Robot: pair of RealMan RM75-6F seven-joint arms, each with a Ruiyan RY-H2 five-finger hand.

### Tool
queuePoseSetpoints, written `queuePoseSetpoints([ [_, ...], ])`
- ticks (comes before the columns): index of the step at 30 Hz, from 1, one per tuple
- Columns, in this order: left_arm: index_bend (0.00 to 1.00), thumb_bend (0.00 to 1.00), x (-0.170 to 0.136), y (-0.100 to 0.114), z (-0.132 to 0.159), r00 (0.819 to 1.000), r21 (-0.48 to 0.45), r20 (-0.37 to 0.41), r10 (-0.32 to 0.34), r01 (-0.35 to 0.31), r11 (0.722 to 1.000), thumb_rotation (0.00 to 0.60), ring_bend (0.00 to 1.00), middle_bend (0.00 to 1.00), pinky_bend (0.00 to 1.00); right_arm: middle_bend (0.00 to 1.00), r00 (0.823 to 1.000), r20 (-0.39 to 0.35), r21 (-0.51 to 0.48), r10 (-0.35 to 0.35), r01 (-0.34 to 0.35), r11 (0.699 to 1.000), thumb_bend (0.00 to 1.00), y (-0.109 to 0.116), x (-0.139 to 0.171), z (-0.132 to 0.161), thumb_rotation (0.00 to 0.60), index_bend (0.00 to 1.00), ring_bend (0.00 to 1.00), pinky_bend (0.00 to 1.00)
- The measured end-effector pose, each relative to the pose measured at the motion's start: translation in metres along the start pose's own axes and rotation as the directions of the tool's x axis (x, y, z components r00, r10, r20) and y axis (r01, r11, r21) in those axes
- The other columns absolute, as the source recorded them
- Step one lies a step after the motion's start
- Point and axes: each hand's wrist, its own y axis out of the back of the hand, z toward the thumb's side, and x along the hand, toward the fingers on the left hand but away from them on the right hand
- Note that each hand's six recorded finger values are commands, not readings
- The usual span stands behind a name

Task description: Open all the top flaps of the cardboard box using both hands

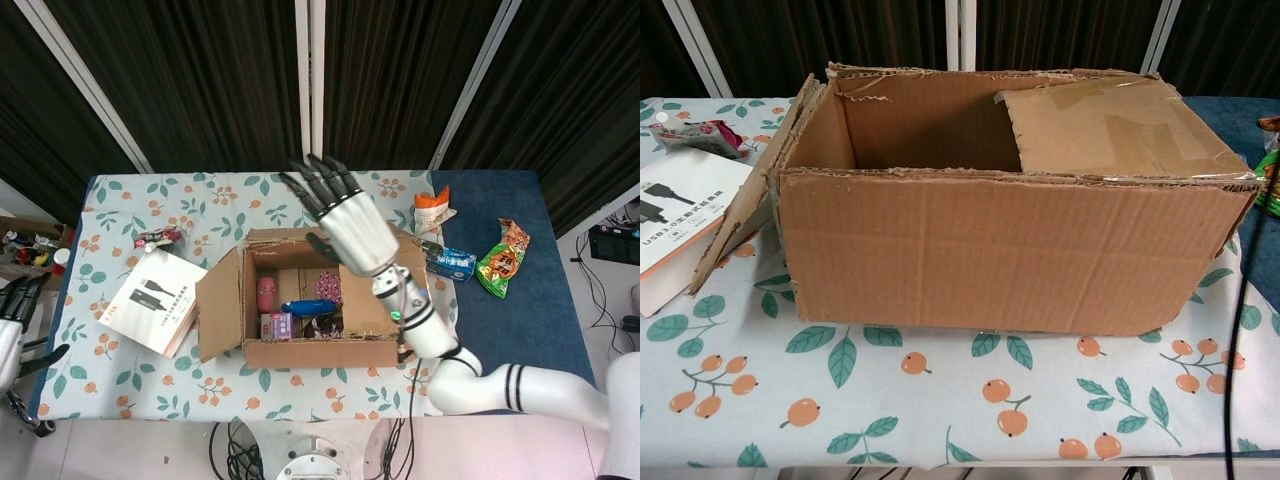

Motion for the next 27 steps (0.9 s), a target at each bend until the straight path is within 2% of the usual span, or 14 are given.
queuePoseSetpoints([
  [4,0.06,0.00,0.034,0.009,0.031,0.995,-0.008,0.096,0.018,-0.017,1.000,0.600,0.12,0.14,0.21,0.00,0.996,0.084,0.075,-0.035,0.029,0.997,0.17,0.043,0.034,-0.054,0.600,0.00,0.00,0.00],
  [8,0.06,0.00,0.070,0.012,0.066,0.980,-0.009,0.198,0.006,-0.004,1.000,0.600,0.12,0.14,0.21,0.00,0.981,0.181,0.139,-0.065,0.039,0.989,0.18,0.082,0.088,-0.102,0.600,0.00,0.00,0.00],
  [11,0.06,0.00,0.094,0.011,0.094,0.964,-0.022,0.264,-0.014,0.021,1.000,0.600,0.12,0.14,0.21,0.00,0.967,0.247,0.166,-0.067,0.026,0.986,0.18,0.099,0.133,-0.125,0.600,0.00,0.00,0.00],
  [17,0.06,0.00,0.136,0.003,0.153,0.926,-0.084,0.375,-0.028,0.063,0.994,0.600,0.12,0.14,0.21,0.00,0.932,0.359,0.157,-0.055,-0.002,0.988,0.18,0.114,0.217,-0.151,0.600,0.00,0.00,0.00],
  [23,0.06,0.00,0.160,-0.017,0.204,0.893,-0.154,0.449,-0.020,0.099,0.983,0.600,0.12,0.14,0.21,0.00,0.904,0.424,0.114,-0.057,0.010,0.993,0.18,0.124,0.268,-0.165,0.600,0.00,0.00,0.00],
  [27,0.06,0.00,0.167,-0.037,0.235,0.866,-0.159,0.500,-0.025,0.120,0.980,0.600,0.12,0.14,0.21,0.00,0.891,0.450,0.109,-0.063,0.015,0.994,0.18,0.130,0.285,-0.173,0.600,0.00,0.00,0.00],
])
